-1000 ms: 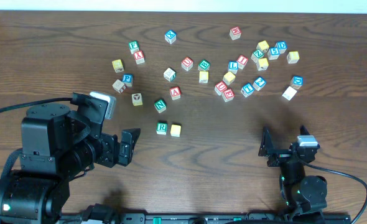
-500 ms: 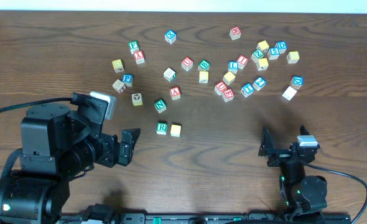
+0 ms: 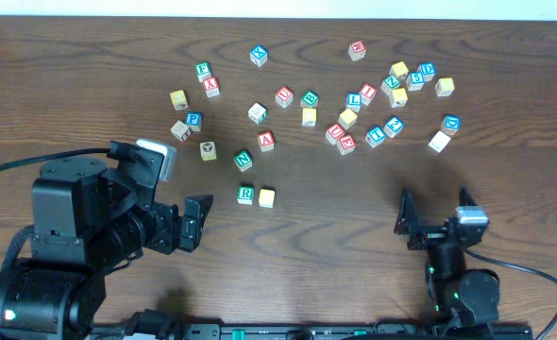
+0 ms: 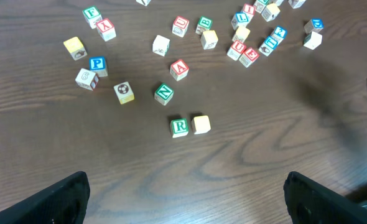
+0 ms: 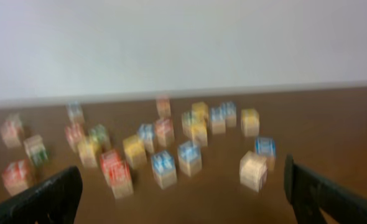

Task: Spell out ROBOT
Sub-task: 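Move the right gripper over the green B block in the pile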

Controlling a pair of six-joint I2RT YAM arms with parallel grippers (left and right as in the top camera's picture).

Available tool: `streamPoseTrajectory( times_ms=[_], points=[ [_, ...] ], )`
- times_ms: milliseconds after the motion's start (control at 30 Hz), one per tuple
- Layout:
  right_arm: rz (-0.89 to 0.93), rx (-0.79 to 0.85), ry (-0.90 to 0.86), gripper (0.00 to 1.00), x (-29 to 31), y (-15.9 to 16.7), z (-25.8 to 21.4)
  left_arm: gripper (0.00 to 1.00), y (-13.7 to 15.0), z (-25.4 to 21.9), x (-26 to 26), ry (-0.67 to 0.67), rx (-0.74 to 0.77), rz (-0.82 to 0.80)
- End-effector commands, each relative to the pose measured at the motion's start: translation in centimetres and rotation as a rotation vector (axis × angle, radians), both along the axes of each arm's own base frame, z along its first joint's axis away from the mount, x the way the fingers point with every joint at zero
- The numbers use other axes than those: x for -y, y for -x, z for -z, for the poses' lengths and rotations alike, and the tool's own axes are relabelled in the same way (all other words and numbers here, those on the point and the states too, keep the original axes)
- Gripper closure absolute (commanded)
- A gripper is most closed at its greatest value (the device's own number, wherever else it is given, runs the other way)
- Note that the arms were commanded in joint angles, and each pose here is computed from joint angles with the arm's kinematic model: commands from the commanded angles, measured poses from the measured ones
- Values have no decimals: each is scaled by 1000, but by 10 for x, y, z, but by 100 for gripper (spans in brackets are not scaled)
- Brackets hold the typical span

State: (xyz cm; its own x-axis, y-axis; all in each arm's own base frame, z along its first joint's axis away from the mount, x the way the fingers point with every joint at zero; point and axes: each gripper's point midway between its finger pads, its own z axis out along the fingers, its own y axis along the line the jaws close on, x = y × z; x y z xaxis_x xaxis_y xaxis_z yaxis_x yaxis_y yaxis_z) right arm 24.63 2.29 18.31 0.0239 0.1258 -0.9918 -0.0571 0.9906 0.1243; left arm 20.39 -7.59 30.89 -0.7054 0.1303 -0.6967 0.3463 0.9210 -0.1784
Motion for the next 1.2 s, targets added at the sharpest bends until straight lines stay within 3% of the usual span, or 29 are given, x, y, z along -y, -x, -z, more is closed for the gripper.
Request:
streamPoseTrajectory(
  times_ms=[0, 67, 133, 333, 567, 800, 1167],
  points=[
    [-59, 166, -78, 1, -8, 6, -42, 2, 1, 0, 1, 5, -2, 7],
    [-108, 318, -60, 1, -15, 16, -79, 2, 1, 0, 1, 5, -2, 7],
    [-110, 357, -63, 1, -15, 20, -99, 2, 1, 0, 1, 5, -2, 7],
    [-216, 106, 111, 1, -42, -18, -110, 2, 1, 0, 1, 5, -2, 7],
    [-365, -228, 146, 1, -81, -110, -150, 2, 1, 0, 1, 5, -2, 7],
    [-464, -652, 289, 1, -106, -169, -119, 2, 1, 0, 1, 5, -2, 7],
    [-540, -817, 288, 1, -141, -228, -57, 2, 1, 0, 1, 5, -2, 7]
  ],
)
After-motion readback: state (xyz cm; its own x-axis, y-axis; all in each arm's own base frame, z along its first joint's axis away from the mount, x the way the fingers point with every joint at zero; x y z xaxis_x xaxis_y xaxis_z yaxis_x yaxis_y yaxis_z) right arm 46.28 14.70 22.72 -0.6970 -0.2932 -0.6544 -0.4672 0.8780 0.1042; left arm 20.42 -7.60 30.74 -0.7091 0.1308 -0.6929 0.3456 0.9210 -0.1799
